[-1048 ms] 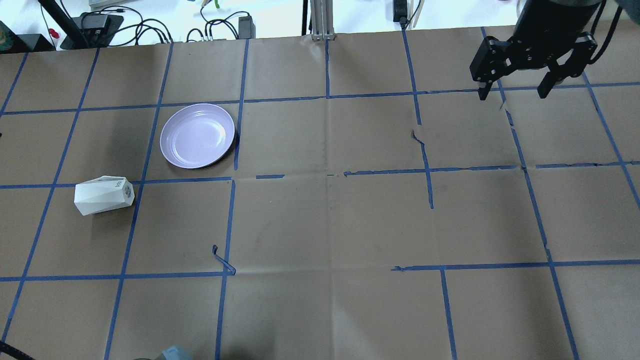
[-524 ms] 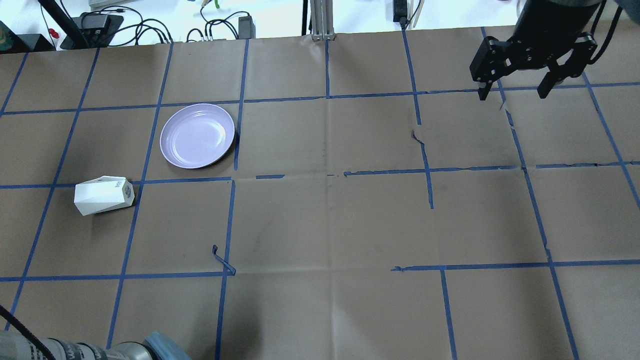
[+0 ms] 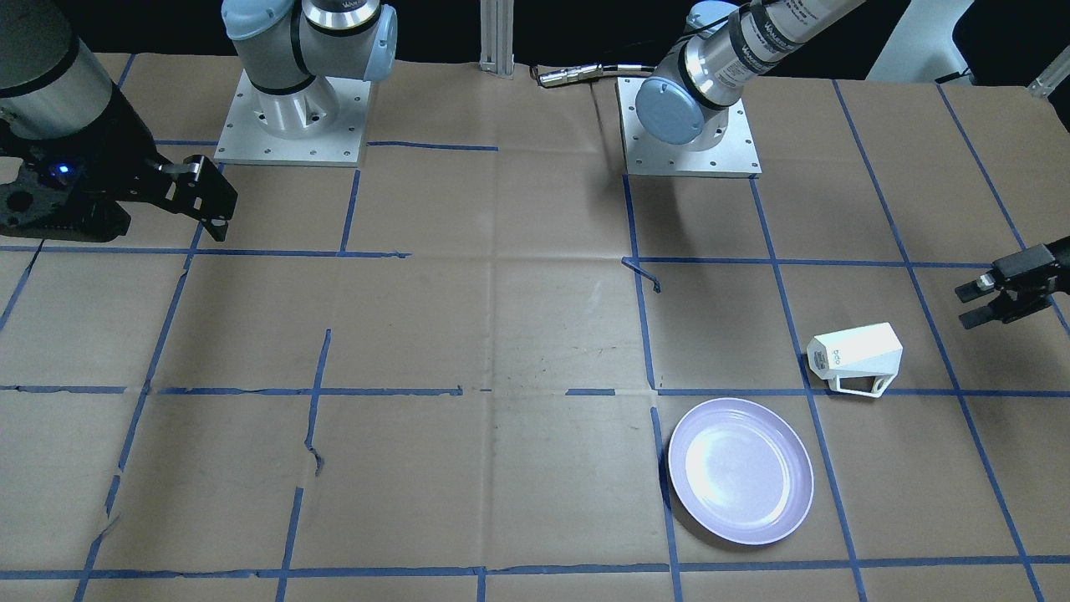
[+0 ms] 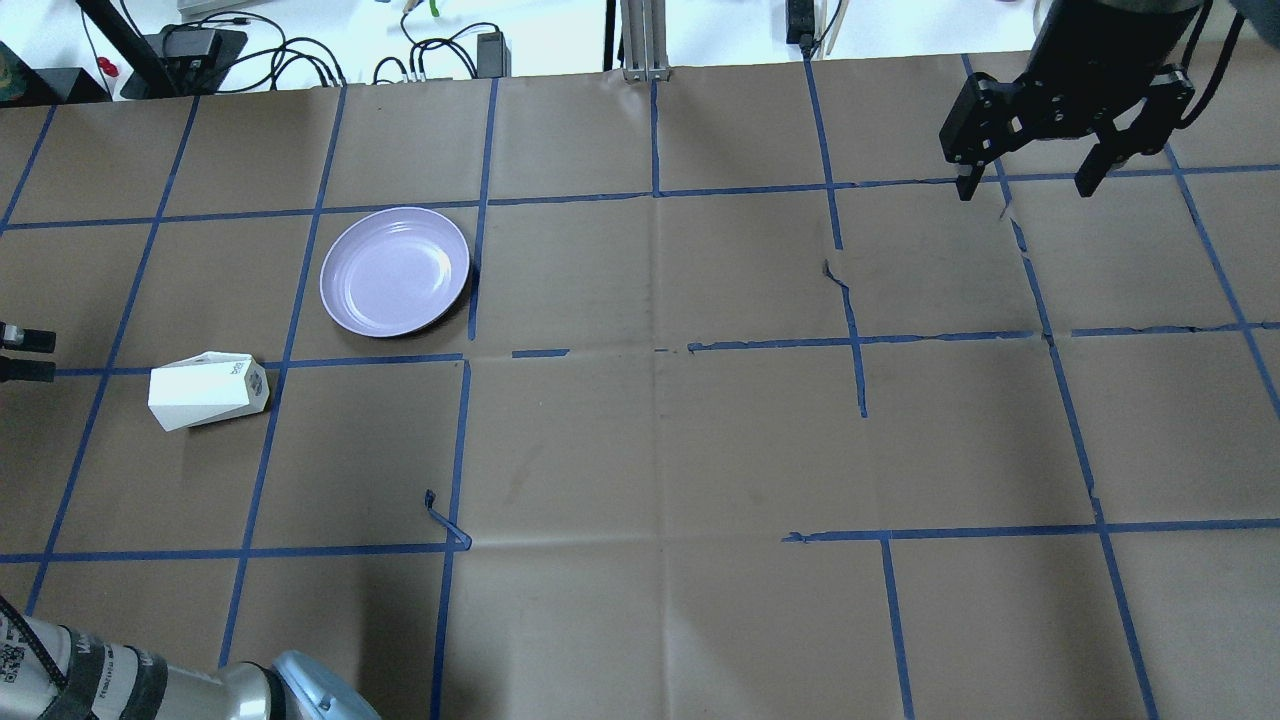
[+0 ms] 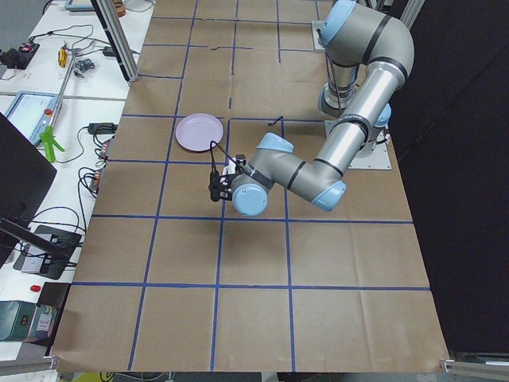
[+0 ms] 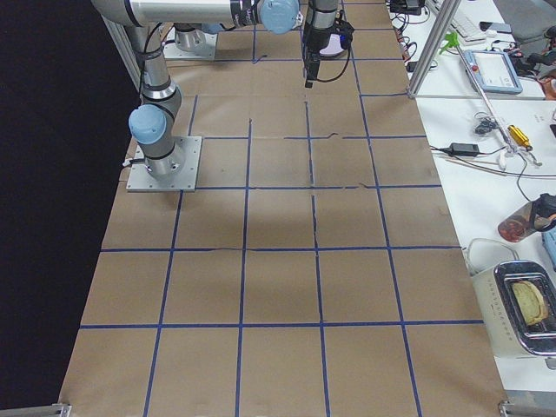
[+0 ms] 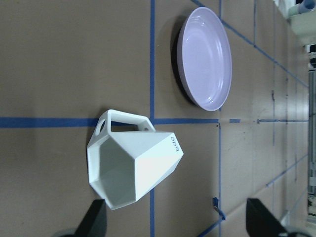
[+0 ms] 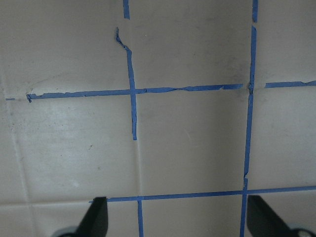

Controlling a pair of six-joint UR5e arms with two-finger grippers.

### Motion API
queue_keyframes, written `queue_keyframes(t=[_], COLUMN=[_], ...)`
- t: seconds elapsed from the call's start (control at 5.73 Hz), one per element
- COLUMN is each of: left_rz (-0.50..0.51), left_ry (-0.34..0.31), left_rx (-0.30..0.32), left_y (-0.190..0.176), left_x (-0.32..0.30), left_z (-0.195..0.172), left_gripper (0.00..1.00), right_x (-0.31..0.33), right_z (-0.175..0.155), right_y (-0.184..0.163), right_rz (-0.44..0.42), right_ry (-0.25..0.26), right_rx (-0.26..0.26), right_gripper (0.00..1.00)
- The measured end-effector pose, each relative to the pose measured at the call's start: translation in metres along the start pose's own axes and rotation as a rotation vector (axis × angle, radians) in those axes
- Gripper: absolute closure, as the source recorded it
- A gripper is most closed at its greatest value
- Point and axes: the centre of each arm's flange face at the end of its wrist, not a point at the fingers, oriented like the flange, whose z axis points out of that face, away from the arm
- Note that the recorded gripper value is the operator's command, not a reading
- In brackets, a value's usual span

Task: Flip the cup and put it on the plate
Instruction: 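Lower the left gripper to the side-lying white mug and grasp it, then lift the white mug with the left gripper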

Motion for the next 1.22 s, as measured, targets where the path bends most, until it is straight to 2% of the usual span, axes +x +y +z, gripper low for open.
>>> queue_keyframes(t=[0.52, 0.87, 1.05, 1.22], left_rz=[0.0, -0.05, -0.064, -0.077], left_ry=[0.311, 0.415, 0.431, 0.44], left_rx=[0.03, 0.021, 0.041, 0.077], left_y=[0.017, 0.025, 0.024, 0.021], left_x=[-0.079, -0.091, -0.091, -0.09], left_z=[0.071, 0.095, 0.097, 0.098], left_gripper=[0.01, 0.02, 0.28, 0.68], right_x=[0.0, 0.0, 0.0, 0.0], right_z=[0.0, 0.0, 0.0, 0.0], right_y=[0.0, 0.0, 0.0, 0.0], right_rz=[0.0, 0.0, 0.0, 0.0], right_ry=[0.0, 0.0, 0.0, 0.0], right_rx=[0.0, 0.0, 0.0, 0.0], right_gripper=[0.0, 0.0, 0.0, 0.0])
